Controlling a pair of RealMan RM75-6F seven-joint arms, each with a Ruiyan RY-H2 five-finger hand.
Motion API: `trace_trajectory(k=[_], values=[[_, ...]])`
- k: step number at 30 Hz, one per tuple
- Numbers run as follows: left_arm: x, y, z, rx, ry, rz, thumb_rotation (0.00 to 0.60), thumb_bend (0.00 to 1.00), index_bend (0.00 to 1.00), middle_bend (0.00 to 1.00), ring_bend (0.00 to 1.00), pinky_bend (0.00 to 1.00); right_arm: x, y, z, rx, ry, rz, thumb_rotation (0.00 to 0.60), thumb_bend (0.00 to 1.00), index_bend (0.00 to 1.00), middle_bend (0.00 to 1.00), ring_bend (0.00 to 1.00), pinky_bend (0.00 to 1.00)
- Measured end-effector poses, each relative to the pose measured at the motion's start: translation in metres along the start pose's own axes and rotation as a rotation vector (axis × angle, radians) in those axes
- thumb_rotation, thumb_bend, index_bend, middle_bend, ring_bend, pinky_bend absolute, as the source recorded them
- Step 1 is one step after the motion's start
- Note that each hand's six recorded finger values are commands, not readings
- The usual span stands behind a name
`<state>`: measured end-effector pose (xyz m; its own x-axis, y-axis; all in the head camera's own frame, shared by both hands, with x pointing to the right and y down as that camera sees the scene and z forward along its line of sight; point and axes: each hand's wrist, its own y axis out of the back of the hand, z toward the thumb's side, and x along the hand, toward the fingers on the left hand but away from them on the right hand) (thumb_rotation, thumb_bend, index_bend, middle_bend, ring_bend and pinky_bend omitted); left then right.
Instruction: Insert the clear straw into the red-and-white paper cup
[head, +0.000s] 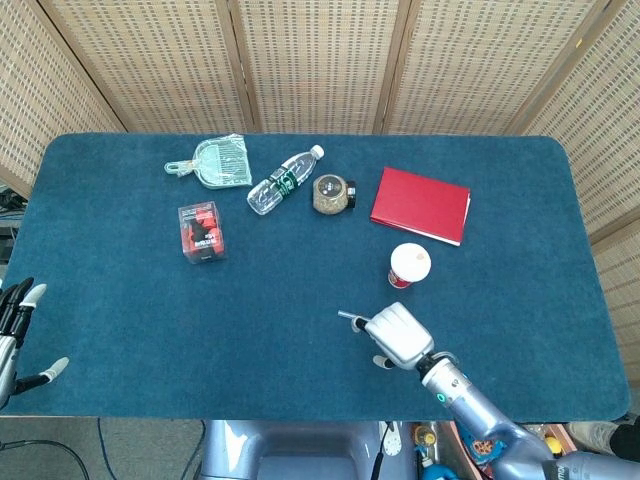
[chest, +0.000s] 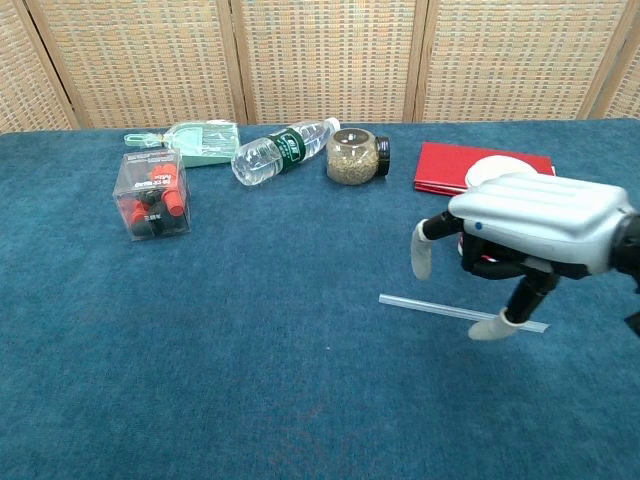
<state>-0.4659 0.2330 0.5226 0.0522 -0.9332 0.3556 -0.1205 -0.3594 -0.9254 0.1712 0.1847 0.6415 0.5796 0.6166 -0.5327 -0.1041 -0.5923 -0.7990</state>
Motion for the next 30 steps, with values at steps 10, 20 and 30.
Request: trace_trajectory(k=[10,20,30], values=[[0.001,0.003,-0.005,-0.01,0.009,0.001,0.6,0.17,0.0,0.0,0.0,0.0,-0.056,-0.017,0.015,-0.079,-0.241,0.043,0.6,0.24,0.48,1.0,0.95,1.0],[0.002,0.005,-0.009,-0.023,0.016,-0.002,0.6,0.16,0.0,0.0,0.0,0.0,-0.082,-0.021,0.014,-0.105,-0.477,0.057,0.6,0.31,0.54,1.0,0.95,1.0],[0.003,0.005,-0.009,-0.03,0.015,-0.004,0.6,0.17,0.0,0.0,0.0,0.0,-0.082,-0.034,0.015,-0.154,-0.551,0.105,0.6,0.33,0.55,1.0,0.95,1.0]])
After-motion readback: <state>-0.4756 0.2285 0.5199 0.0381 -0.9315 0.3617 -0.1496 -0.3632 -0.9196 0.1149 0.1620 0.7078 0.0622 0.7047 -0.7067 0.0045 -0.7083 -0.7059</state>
